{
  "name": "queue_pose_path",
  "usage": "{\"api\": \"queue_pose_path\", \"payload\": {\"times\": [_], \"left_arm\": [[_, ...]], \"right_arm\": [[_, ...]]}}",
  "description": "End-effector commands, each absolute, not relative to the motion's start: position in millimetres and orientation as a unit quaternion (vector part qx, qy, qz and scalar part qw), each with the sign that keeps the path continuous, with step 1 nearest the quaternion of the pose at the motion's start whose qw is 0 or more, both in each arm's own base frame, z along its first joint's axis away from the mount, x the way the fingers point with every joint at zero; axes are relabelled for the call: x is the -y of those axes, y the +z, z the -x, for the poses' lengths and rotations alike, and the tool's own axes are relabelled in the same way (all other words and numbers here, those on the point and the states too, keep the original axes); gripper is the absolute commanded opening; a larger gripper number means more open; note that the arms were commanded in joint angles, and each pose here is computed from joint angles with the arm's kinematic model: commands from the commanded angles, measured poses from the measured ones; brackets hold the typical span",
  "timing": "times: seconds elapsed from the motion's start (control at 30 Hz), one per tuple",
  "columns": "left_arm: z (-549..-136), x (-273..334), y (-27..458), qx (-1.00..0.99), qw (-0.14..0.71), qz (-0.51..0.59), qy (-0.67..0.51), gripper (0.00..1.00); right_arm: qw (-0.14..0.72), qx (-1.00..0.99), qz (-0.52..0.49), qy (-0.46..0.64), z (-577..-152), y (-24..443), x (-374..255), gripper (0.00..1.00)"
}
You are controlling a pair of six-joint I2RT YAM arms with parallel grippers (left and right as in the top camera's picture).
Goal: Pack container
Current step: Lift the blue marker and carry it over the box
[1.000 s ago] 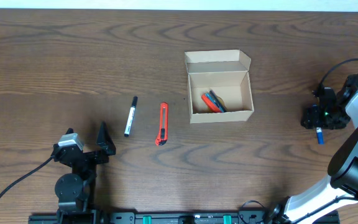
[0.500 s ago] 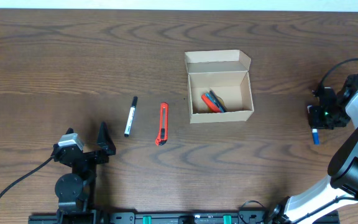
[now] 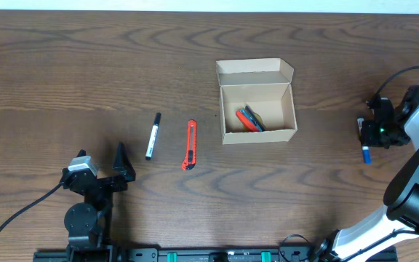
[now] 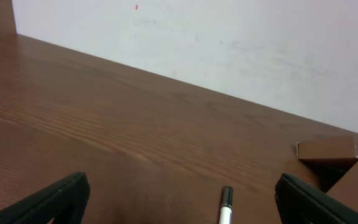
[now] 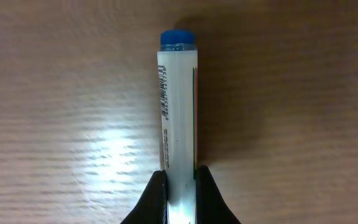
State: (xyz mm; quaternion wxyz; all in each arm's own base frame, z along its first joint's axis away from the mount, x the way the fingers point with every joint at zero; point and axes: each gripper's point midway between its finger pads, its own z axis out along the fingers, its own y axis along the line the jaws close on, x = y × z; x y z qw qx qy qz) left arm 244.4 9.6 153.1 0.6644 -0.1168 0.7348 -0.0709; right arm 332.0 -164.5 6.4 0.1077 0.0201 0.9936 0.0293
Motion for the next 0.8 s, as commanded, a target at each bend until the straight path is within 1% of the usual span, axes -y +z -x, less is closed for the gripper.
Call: {"api": "queue_pose_path", "payload": {"times": [0.0,0.1,0.23,0.33,0.43,0.5,0.6,0.7,0.77], "left_arm": [[-243.1,-14.3,135.4,-0.752,0.646,0.119,-0.051,0.95],[-243.1,-14.4,135.4,-0.752,0.646,0.119,-0.051,0.95],[-243.1,-14.3,135.4,-0.752,0.646,0.119,-0.051,0.95],[-243.1,-14.3,135.4,-0.752,0.646,0.119,-0.051,0.95],[-243.1,-14.3,135.4,-0.752,0.646,0.119,-0.051,0.95],[-243.1,-14.3,135.4,-0.752,0.646,0.119,-0.051,0.95],[-243.1,-14.3,135.4,-0.752,0.646,0.119,-0.051,0.95],[-243.1,-14.3,135.4,-0.752,0.646,0.119,-0.051,0.95],[-243.1,-14.3,135.4,-0.752,0.646,0.119,-0.051,0.95]], "right_arm": [[0.147,-0.985,-0.016,0.087,-353.1,18.2,138.3,0.01],[0.17,-0.979,-0.019,0.11,-372.2,32.5,123.7,0.01],[0.216,-0.968,0.005,0.13,-406.6,74.3,100.1,0.02],[0.256,-0.959,0.031,0.119,-431.1,122.6,88.0,0.01],[0.304,-0.942,0.07,0.127,-449.3,187.3,67.1,0.01],[0.337,-0.925,0.122,0.126,-454.6,230.1,46.5,0.01],[0.366,-0.901,0.205,0.112,-452.2,277.0,11.5,0.01],[0.37,-0.88,0.277,0.114,-442.7,297.9,-31.3,0.01],[0.36,-0.873,0.306,0.123,-435.7,297.6,-59.5,0.01]]}}
